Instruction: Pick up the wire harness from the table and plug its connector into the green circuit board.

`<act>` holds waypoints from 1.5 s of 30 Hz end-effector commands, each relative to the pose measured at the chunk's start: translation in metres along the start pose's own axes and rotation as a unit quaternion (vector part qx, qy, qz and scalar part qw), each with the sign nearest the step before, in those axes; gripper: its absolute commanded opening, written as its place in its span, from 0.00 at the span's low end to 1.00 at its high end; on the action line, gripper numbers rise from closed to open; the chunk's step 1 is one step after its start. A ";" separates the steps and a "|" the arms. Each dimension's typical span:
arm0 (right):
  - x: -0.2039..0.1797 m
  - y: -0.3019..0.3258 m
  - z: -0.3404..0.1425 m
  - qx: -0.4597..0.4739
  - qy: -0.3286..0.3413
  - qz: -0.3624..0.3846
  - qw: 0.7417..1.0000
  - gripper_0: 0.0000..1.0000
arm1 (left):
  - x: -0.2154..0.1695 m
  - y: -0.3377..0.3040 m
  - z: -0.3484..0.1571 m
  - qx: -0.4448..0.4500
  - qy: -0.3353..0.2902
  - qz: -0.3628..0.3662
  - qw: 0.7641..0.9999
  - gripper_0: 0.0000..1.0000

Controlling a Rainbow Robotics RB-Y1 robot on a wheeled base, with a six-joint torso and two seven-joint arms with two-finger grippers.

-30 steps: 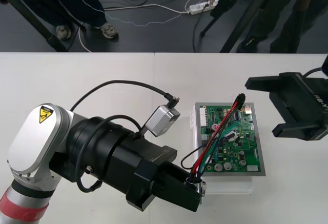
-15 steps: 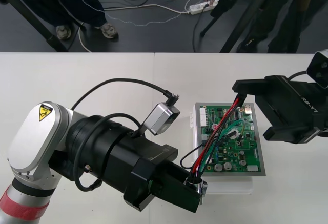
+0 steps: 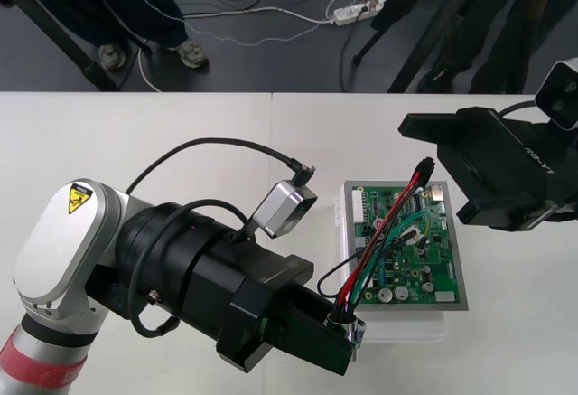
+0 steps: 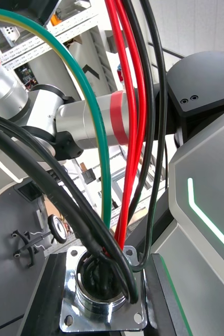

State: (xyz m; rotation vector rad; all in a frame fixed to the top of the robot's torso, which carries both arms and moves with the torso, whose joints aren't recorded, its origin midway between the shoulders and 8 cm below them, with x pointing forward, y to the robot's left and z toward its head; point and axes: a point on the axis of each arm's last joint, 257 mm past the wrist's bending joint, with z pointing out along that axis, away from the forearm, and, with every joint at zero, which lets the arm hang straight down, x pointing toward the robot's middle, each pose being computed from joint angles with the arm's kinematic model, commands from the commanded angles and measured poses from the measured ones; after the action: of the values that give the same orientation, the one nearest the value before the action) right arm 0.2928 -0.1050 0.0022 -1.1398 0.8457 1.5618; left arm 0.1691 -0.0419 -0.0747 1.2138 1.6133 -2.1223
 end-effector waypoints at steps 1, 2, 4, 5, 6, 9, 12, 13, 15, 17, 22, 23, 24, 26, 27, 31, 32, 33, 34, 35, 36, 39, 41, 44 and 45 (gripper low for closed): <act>-0.009 0.008 0.019 -0.043 -0.012 0.038 0.998 1.00 | 0.001 -0.015 0.010 0.028 0.021 0.057 0.998 0.00; -0.008 0.009 0.020 -0.046 -0.013 0.042 0.998 1.00 | 0.001 -0.015 0.010 0.028 0.021 0.057 0.998 0.00; -0.006 0.013 0.023 -0.057 -0.019 0.056 0.997 1.00 | 0.001 -0.015 0.010 0.028 0.022 0.056 0.998 0.00; -0.005 0.014 0.023 -0.058 -0.018 0.058 0.996 1.00 | 0.001 -0.016 0.011 0.029 0.022 0.056 0.998 0.00; -0.004 0.015 0.023 -0.060 -0.018 0.060 0.996 1.00 | 0.001 -0.016 0.011 0.030 0.022 0.056 0.998 0.00; -0.004 0.016 0.024 -0.062 -0.018 0.058 0.996 1.00 | 0.001 -0.016 0.011 0.030 0.022 0.056 0.998 0.00; -0.005 0.019 0.026 -0.066 -0.016 0.055 0.996 1.00 | 0.001 -0.017 0.011 0.032 0.021 0.056 0.998 0.00; -0.005 0.019 0.026 -0.066 -0.017 0.055 0.996 1.00 | 0.001 -0.017 0.011 0.032 0.021 0.056 0.998 0.00; -0.005 0.020 0.027 -0.068 -0.016 0.054 0.996 1.00 | 0.001 -0.018 0.012 0.034 0.022 0.056 0.998 0.00; -0.005 0.021 0.027 -0.069 -0.018 0.054 0.996 1.00 | 0.001 -0.018 0.011 0.035 0.020 0.056 0.998 0.00; -0.011 0.025 0.030 -0.077 -0.024 0.054 0.995 1.00 | 0.001 -0.019 0.012 0.036 0.021 0.056 0.998 0.00; -0.012 0.027 0.031 -0.080 -0.025 0.052 0.995 1.00 | 0.001 -0.018 0.011 0.035 0.020 0.056 0.998 0.00; -0.014 0.030 0.032 -0.084 -0.027 0.052 0.995 1.00 | 0.001 -0.018 0.011 0.035 0.020 0.056 0.998 0.00; -0.016 0.032 0.033 -0.088 -0.027 0.049 0.995 1.00 | 0.000 -0.019 0.011 0.036 0.020 0.056 0.998 0.00; -0.015 0.033 0.034 -0.089 -0.028 0.049 0.994 1.00 | 0.000 -0.019 0.011 0.036 0.020 0.056 0.998 0.00; -0.016 0.034 0.035 -0.093 -0.026 0.047 0.994 1.00 | 0.000 -0.020 0.011 0.037 0.019 0.056 0.998 0.00; -0.016 0.034 0.035 -0.093 -0.026 0.047 0.994 1.00 | 0.000 -0.020 0.011 0.038 0.019 0.056 0.998 0.00; -0.016 0.034 0.035 -0.092 -0.026 0.048 0.994 1.00 | 0.000 -0.020 0.011 0.038 0.019 0.056 0.998 0.00; -0.016 0.035 0.035 -0.092 -0.028 0.048 0.994 1.00 | 0.000 -0.020 0.011 0.038 0.019 0.056 0.998 0.00; -0.016 0.035 0.036 -0.093 -0.028 0.047 0.994 1.00 | 0.000 -0.021 0.012 0.040 0.019 0.055 0.998 0.00; -0.016 0.035 0.036 -0.093 -0.028 0.048 0.994 1.00 | 0.000 -0.020 0.011 0.039 0.019 0.055 0.998 0.00; -0.015 0.036 0.037 -0.095 -0.028 0.049 0.994 1.00 | -0.001 -0.022 0.011 0.042 0.018 0.055 0.997 0.00; -0.014 0.036 0.038 -0.097 -0.028 0.048 0.994 0.93 | -0.001 -0.022 0.011 0.042 0.018 0.056 0.997 0.00; -0.014 0.037 0.038 -0.097 -0.028 0.050 0.994 0.21 | -0.001 -0.022 0.011 0.042 0.018 0.055 0.997 0.00; -0.014 0.038 0.038 -0.099 -0.028 0.048 0.994 0.12 | 0.000 -0.022 0.011 0.042 0.018 0.055 0.997 0.00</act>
State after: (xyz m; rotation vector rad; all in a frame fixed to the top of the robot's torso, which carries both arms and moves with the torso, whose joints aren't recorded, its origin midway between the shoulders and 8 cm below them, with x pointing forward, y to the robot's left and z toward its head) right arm 0.2626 -0.0898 0.0177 -1.1464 0.7754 1.7528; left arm 0.1665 -0.0400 -0.0685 1.2105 1.5872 -2.1524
